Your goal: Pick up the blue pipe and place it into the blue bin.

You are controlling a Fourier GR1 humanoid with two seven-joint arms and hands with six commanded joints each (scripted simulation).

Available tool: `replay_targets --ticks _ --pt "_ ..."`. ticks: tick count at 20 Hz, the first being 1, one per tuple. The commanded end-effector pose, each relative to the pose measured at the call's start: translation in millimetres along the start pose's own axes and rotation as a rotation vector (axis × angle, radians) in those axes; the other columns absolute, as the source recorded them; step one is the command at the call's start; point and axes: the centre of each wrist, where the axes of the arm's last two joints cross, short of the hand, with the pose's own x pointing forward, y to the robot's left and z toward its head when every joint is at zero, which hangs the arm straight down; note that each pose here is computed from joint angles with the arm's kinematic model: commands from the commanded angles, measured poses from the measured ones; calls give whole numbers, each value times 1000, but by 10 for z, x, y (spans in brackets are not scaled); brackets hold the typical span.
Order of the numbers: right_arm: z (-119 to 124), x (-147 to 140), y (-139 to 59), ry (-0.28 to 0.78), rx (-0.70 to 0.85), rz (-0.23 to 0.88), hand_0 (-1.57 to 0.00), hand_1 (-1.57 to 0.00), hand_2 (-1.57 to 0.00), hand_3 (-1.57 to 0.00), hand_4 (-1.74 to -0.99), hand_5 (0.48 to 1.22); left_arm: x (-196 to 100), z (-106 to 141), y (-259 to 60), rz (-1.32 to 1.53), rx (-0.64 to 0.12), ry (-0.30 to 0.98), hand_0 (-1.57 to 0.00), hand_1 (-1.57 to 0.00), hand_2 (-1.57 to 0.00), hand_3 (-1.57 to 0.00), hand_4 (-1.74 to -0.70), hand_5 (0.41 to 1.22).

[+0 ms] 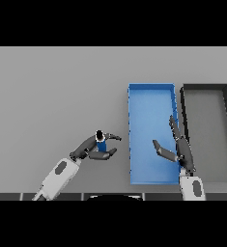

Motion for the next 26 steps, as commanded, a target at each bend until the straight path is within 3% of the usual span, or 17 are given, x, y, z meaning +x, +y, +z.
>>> replay_targets --ticks 1,4,6,9,16,21,26 --pt "9 -16 5 6 0 6 1 1 1 1 -1259 602 -8 -34 -33 16 21 3 -443 -592 -699 -721 -1345 828" --pt "-32 -13 34 7 -4 -5 1 1 1 1 -1262 611 -24 -22 -110 29 39 -27 -993 -1070 -1124 -1102 -1532 1020" --pt "-5 -20 2 -1 -3 -1 1 1 1 1 -1260 614 -26 -11 -168 -1 41 -48 -1201 -1250 -1285 -1215 -1604 1092" --pt "-25 -29 44 5 8 5 1 1 1 1 -1252 619 49 -47 -174 -21 60 -86 -1382 -1407 -1425 -1340 -1666 1155" --pt "-3 -16 16 11 3 30 1 1 1 1 -1228 629 484 -117 -243 -33 6 -291 -1531 -1537 -1540 -1439 -1717 1207" --pt "-47 -41 -11 -6 2 32 1 1 1 1 -1215 639 802 -188 -287 -50 -58 -280 -1558 -1560 -1561 -1445 -1724 1216" --pt "-6 -13 5 -9 -17 21 1 1 1 1 -1184 629 829 -193 -313 -63 -76 -269 -1567 -1567 -1568 -1441 -1728 1219"
